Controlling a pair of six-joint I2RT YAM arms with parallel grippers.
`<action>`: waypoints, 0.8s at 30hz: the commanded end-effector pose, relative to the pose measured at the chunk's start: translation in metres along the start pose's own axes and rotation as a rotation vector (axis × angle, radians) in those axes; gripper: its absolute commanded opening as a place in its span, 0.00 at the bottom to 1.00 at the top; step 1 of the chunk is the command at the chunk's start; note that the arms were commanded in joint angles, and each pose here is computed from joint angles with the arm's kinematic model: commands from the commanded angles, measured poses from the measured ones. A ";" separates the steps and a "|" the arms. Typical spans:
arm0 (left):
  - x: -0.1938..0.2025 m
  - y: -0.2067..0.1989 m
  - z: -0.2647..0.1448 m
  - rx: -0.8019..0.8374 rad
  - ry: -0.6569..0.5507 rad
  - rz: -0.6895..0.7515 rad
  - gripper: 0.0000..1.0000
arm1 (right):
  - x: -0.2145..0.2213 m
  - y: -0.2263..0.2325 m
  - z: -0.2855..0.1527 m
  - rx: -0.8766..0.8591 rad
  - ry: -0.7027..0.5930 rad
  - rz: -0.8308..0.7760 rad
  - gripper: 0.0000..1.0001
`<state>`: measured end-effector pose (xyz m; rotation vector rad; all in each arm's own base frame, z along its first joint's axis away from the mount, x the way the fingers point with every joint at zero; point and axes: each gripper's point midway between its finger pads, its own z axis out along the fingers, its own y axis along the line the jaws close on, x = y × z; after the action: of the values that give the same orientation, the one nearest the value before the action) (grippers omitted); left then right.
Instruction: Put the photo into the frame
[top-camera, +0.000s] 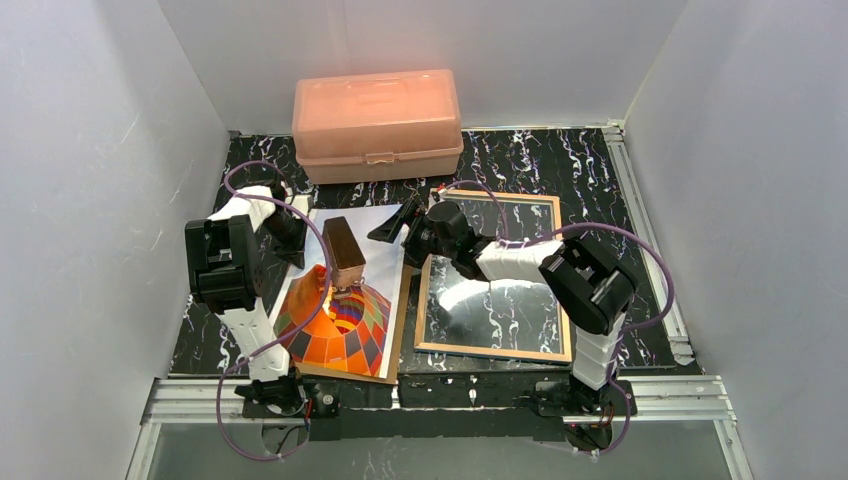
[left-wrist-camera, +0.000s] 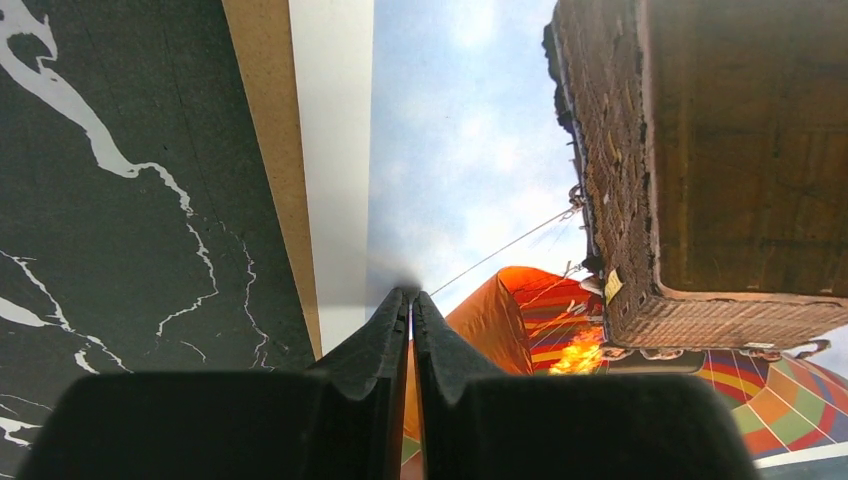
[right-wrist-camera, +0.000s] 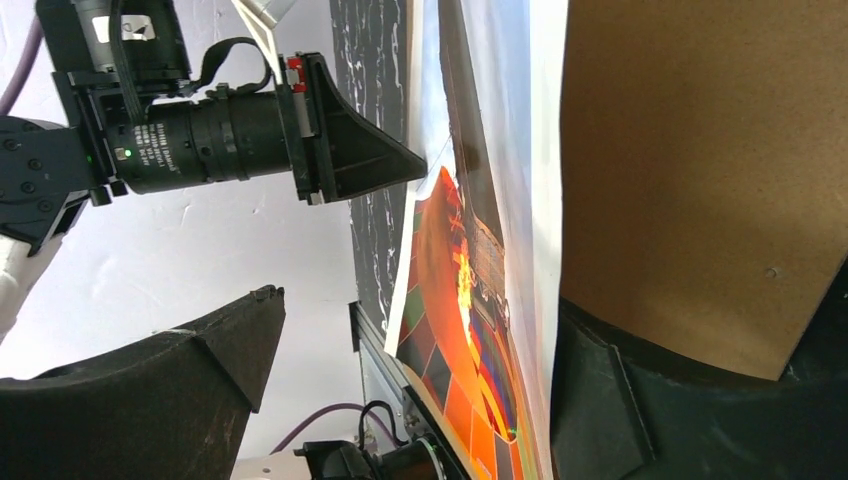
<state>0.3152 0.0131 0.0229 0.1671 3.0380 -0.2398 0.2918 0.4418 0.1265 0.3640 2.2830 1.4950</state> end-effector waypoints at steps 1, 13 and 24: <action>0.012 -0.012 0.002 0.045 0.042 0.000 0.04 | -0.011 0.042 -0.016 -0.058 -0.035 -0.092 0.99; 0.008 -0.021 -0.015 0.080 0.025 -0.009 0.04 | -0.003 0.005 -0.015 0.116 0.026 -0.199 0.40; -0.005 -0.034 -0.079 0.109 -0.058 0.022 0.24 | -0.043 0.062 -0.037 0.134 -0.076 -0.402 0.03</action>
<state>0.3031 -0.0004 0.0433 0.1713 3.0792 -0.3536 0.2926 0.4201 0.1314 0.0947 2.4025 1.1486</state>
